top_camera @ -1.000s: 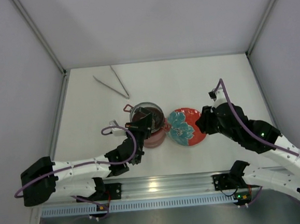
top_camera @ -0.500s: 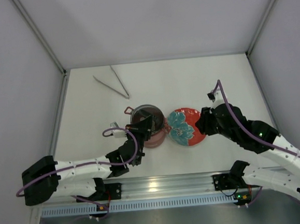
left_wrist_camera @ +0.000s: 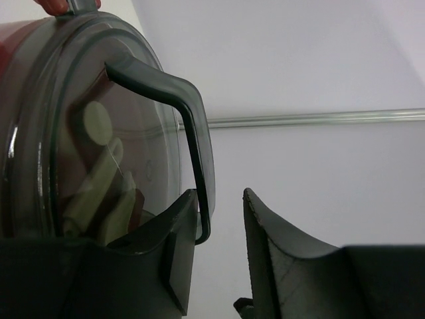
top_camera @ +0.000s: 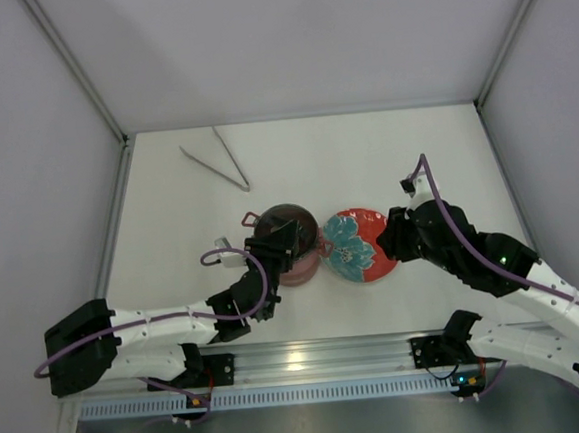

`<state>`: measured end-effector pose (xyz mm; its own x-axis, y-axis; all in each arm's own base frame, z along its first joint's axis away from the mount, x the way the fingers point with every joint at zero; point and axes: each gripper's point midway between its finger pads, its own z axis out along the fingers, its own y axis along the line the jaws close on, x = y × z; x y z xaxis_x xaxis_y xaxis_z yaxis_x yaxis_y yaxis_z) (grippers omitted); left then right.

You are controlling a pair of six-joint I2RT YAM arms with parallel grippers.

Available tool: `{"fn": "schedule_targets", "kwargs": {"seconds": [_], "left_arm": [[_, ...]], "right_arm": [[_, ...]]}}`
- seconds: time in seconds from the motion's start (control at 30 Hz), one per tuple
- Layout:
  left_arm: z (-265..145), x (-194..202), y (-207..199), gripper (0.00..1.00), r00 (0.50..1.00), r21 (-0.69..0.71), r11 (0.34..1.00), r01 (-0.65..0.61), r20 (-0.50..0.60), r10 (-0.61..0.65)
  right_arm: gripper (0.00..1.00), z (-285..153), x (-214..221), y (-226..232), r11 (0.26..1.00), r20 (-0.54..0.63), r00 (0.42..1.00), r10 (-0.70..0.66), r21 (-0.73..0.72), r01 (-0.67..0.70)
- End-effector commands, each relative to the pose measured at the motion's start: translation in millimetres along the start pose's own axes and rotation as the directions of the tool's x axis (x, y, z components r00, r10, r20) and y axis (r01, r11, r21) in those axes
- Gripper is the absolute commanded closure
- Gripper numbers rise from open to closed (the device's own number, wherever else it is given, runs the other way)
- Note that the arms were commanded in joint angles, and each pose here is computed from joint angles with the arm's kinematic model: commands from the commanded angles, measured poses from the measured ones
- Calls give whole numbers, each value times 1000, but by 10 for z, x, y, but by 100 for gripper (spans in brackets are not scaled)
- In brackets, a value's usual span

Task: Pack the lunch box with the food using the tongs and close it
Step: Place the box lid in the packing box.

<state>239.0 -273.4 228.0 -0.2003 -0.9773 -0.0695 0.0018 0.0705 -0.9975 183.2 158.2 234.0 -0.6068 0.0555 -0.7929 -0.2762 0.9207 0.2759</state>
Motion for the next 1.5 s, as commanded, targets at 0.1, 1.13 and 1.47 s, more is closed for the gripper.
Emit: {"fn": "schedule_targets", "kwargs": {"seconds": [0.1, 1.13, 1.47], "left_arm": [[-11, -10, -89, 55, 1000, 16, 999, 30, -1, -30], [-133, -243, -376, 29, 982, -145, 972, -186, -8, 187], [-243, -342, -349, 29, 944, -236, 914, -329, -67, 322]], "right_arm": [[69, 34, -4, -24, 1000, 6, 1000, 18, 6, -18], [68, 129, -41, 24, 1000, 4, 1000, 18, 11, -18], [68, 113, -154, 96, 1000, 17, 1000, 17, -4, -17]]}}
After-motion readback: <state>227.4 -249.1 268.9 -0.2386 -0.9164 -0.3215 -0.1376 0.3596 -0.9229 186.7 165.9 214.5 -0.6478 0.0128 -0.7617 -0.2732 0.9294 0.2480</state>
